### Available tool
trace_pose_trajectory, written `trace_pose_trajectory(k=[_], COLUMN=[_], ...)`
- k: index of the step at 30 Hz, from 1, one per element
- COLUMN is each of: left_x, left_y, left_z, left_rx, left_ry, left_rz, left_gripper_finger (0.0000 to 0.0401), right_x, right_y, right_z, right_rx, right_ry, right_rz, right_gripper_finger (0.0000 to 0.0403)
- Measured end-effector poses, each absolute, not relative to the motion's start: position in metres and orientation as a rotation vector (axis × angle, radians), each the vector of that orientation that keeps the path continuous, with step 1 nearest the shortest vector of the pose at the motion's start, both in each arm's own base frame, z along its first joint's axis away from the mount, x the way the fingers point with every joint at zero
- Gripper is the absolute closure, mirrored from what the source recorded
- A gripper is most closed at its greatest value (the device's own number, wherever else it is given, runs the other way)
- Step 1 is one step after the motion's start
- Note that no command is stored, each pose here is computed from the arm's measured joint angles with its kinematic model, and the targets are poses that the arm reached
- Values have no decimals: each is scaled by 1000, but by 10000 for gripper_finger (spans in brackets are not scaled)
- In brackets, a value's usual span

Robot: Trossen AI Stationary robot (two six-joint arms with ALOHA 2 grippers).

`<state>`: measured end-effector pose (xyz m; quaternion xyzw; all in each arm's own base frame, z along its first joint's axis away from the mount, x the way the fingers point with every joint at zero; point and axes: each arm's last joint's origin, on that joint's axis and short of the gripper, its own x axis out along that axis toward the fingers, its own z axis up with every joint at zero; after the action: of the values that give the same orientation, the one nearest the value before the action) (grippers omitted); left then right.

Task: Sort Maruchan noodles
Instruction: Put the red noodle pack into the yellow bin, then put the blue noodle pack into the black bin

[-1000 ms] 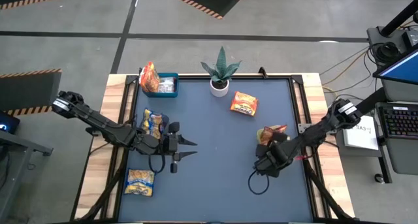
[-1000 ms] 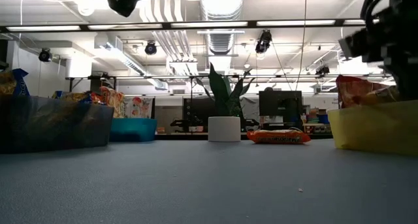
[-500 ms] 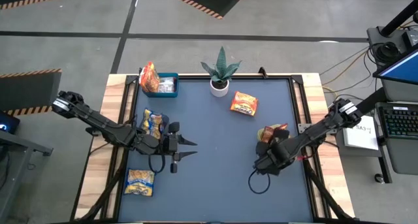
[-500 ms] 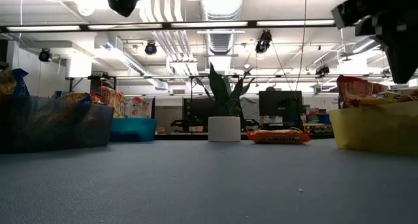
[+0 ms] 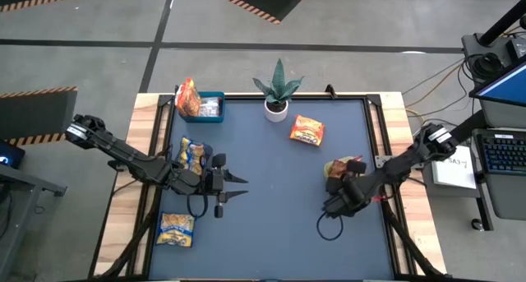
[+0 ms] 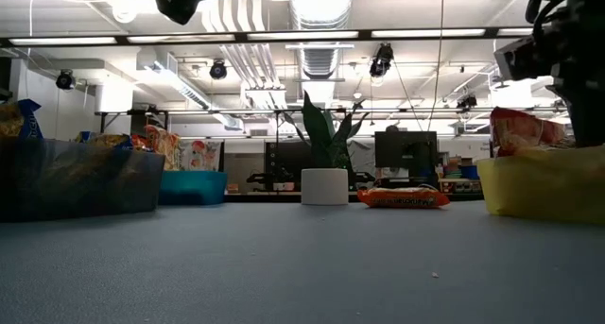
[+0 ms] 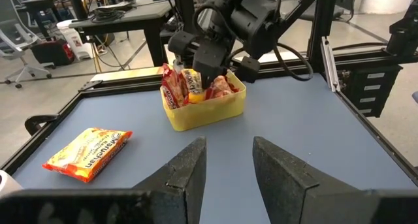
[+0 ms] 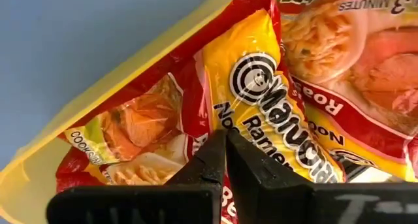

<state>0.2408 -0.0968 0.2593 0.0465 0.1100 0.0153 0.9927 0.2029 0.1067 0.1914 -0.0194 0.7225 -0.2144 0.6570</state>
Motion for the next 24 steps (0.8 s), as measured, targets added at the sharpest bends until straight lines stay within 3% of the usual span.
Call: trace_pose_trajectory(k=[8,15,20,24], left_x=[241,241,241,241], left_y=[-97,-97,-97,-97], left_z=[259,259,259,259], left_rx=[93,75,48,20], left_ry=[221,220,220,219], left_rz=[31,33,36,38], left_gripper_finger=[292,292,292,292], right_x=[218,253,277,290], right_y=[114,128,138,132], right_z=[233,255,249,238], right_rx=[-48,-105,-208,-286], right_ry=[1560,1151,890,735], right_rz=[-463,-248,-34,22], right_gripper_finger=[394,394,394,394])
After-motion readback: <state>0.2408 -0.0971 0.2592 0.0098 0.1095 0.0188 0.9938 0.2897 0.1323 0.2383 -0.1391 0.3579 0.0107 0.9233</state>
